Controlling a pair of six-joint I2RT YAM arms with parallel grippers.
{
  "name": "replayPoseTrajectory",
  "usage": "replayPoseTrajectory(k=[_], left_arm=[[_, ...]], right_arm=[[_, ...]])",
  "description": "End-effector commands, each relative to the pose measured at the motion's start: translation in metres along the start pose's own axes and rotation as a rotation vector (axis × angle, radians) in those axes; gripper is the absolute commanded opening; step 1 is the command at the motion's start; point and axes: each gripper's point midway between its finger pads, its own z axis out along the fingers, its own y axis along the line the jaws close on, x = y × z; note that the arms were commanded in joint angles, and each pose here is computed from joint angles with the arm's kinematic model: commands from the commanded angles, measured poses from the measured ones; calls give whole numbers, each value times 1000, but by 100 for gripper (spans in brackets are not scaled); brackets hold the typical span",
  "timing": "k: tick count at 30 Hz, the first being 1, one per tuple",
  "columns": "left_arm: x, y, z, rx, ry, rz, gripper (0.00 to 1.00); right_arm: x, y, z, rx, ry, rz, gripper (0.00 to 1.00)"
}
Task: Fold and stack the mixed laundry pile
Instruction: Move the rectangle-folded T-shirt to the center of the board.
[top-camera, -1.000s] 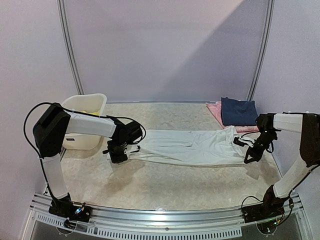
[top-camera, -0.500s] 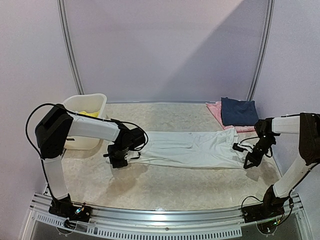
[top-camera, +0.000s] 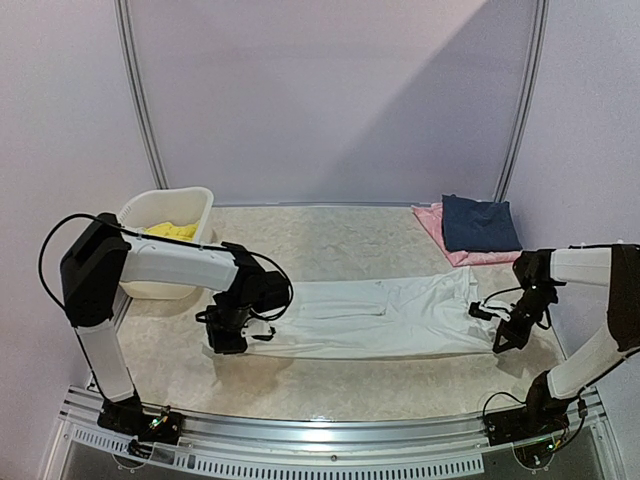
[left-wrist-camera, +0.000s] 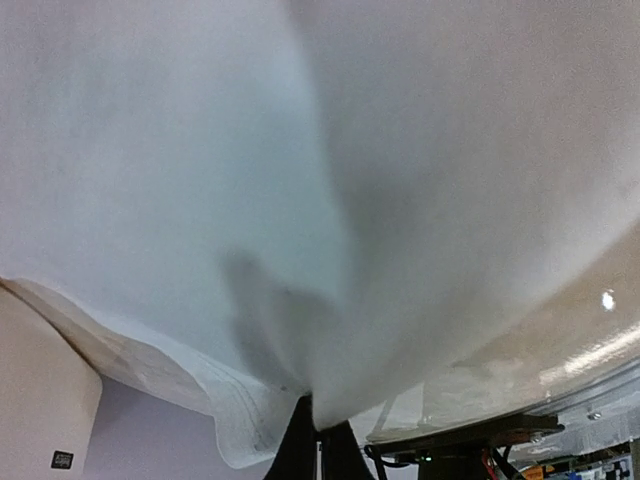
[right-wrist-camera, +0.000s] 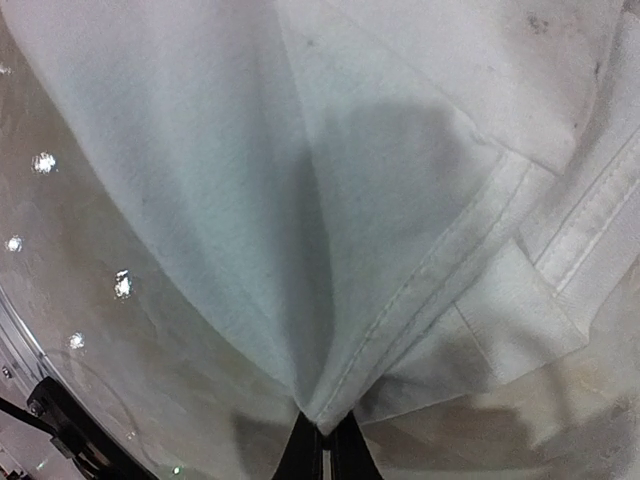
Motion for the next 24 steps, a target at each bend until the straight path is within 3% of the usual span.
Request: replayPoseTrajectory(k=[1, 3, 4, 8, 12, 16, 19, 24], left_arm=[[14, -38, -2, 170, 49, 89, 0], [13, -35, -3, 149, 63, 88, 0], [12, -29, -5, 118, 62, 79, 7], [7, -7, -44, 15, -38, 25, 27], [-5, 27, -114, -83, -213, -53, 34], [-65, 64, -178, -158, -521, -166, 39], [-122, 87, -216, -121, -737, -313, 42], [-211, 102, -249, 112, -997, -513, 43]], right_arm=[[20, 3, 2, 15, 86, -14, 1], [23, 5, 1, 12, 97, -16, 2], [24, 6, 0, 12, 100, -18, 4], [19, 7, -18, 34, 81, -29, 31], [-6, -2, -69, 144, -27, -57, 54], [-47, -6, -115, 146, -191, -41, 59], [-82, -17, -130, 67, -283, 34, 59], [-134, -39, -136, -93, -402, 139, 60]])
